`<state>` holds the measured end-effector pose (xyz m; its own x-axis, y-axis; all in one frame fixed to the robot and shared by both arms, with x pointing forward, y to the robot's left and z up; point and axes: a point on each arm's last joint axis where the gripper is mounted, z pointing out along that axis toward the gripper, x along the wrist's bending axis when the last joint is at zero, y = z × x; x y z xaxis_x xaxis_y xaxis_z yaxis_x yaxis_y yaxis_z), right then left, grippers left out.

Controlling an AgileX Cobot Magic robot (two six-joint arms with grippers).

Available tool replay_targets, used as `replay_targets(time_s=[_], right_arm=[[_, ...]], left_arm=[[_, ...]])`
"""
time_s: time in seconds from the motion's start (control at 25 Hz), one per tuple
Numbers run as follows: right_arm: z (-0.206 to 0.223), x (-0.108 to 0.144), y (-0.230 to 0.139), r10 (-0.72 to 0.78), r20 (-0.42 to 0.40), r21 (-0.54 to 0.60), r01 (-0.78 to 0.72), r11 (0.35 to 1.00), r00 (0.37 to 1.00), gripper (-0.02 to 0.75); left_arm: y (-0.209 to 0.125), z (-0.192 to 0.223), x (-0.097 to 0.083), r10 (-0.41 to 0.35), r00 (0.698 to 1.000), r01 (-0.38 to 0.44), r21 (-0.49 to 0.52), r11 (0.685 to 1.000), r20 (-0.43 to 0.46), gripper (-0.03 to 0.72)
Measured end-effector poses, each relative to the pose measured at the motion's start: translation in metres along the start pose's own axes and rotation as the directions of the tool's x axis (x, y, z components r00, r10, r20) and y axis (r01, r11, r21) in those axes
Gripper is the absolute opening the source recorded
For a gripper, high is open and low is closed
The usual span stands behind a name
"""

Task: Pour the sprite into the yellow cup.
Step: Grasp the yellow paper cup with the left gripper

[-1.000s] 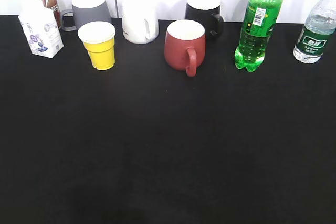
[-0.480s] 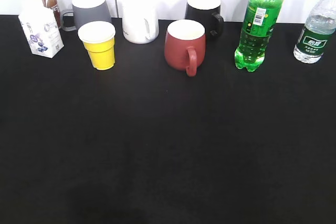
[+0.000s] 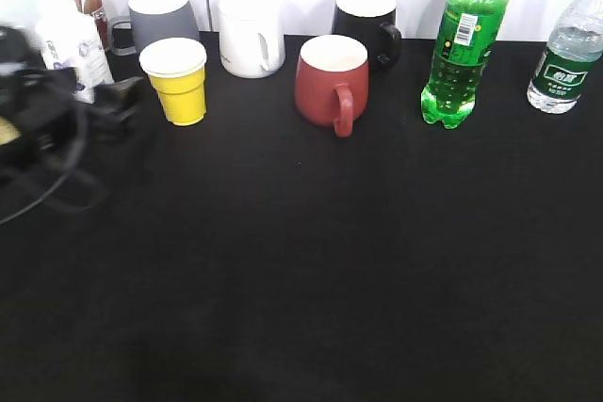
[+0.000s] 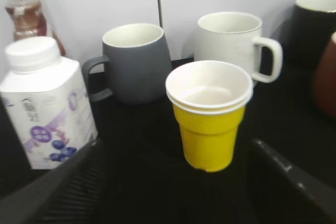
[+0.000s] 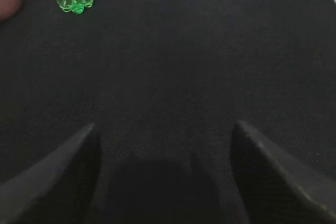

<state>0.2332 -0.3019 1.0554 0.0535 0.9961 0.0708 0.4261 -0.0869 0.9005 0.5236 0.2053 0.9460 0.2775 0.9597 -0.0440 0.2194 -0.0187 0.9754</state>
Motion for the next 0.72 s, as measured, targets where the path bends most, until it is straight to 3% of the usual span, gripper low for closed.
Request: replay_targets(time_s=[0.24, 0.72], right_arm=[[0.000, 0.000, 0.000, 0.000, 0.000, 0.000, 0.000, 1.000, 1.000, 0.586], [0.000, 0.000, 0.000, 0.000, 0.000, 0.000, 0.000, 1.000, 1.000, 0.586]], left_arm=[[-0.036, 0.045, -0.008, 0.049, 0.995, -0.055, 0.066, 0.996, 0.081, 0.641], [-0.046, 0.118, -0.012, 0.062, 0.994, -0.064, 0.020, 0.998, 0.095, 0.671]])
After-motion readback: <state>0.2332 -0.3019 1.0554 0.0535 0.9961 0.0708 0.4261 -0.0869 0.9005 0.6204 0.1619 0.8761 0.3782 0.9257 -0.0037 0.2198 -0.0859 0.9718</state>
